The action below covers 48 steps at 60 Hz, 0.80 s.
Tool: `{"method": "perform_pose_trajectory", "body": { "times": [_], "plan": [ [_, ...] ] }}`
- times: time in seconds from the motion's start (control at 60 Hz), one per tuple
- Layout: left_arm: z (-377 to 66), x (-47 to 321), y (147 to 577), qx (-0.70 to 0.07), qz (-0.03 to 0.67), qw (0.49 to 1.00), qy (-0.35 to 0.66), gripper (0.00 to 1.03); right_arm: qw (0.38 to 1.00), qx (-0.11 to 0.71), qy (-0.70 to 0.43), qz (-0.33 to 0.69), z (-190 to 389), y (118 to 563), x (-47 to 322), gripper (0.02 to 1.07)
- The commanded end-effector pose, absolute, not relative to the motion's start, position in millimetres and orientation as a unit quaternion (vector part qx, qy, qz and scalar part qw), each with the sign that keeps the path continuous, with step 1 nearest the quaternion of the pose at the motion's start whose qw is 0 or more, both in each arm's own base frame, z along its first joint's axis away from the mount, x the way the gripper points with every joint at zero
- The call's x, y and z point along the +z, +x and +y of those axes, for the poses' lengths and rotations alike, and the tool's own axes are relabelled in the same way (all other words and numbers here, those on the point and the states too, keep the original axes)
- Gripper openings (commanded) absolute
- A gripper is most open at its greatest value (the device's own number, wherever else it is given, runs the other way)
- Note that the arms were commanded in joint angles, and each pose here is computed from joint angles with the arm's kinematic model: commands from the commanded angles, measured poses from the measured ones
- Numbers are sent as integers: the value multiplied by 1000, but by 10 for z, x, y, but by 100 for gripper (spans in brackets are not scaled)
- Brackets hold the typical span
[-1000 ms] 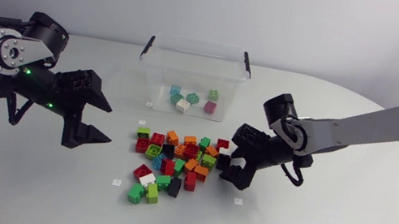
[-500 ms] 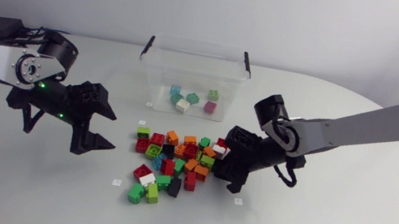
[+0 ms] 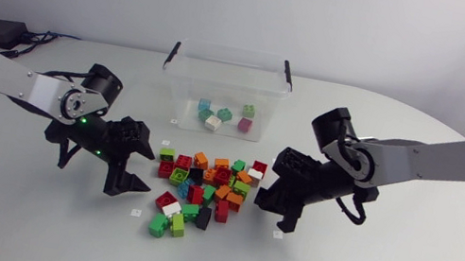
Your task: Place the duplo bricks in the container
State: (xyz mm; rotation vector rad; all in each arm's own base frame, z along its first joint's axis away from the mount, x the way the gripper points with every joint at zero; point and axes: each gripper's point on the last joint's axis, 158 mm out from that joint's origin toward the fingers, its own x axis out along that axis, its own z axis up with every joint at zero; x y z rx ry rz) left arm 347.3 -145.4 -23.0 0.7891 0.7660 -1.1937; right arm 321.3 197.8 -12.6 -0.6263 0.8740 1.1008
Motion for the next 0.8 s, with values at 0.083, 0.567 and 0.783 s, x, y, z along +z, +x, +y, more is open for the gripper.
{"method": "perform_pose_trajectory", "body": {
  "times": [0.083, 0.567, 0.783],
  "plan": [
    [-1532, -284, 3621, -548, 330, 681, 358, 96, 718, 497, -287, 395, 1866, 3077, -71, 18],
    [-1662, -293, 3922, -554, 317, 680, 361, 96, 729, 490, -282, 385, 1768, 3035, 99, 18],
    [-1583, -379, 3785, -570, 332, 659, 360, 94, 729, 491, -281, 385, 1770, 3023, 99, 18]
  ]
}}
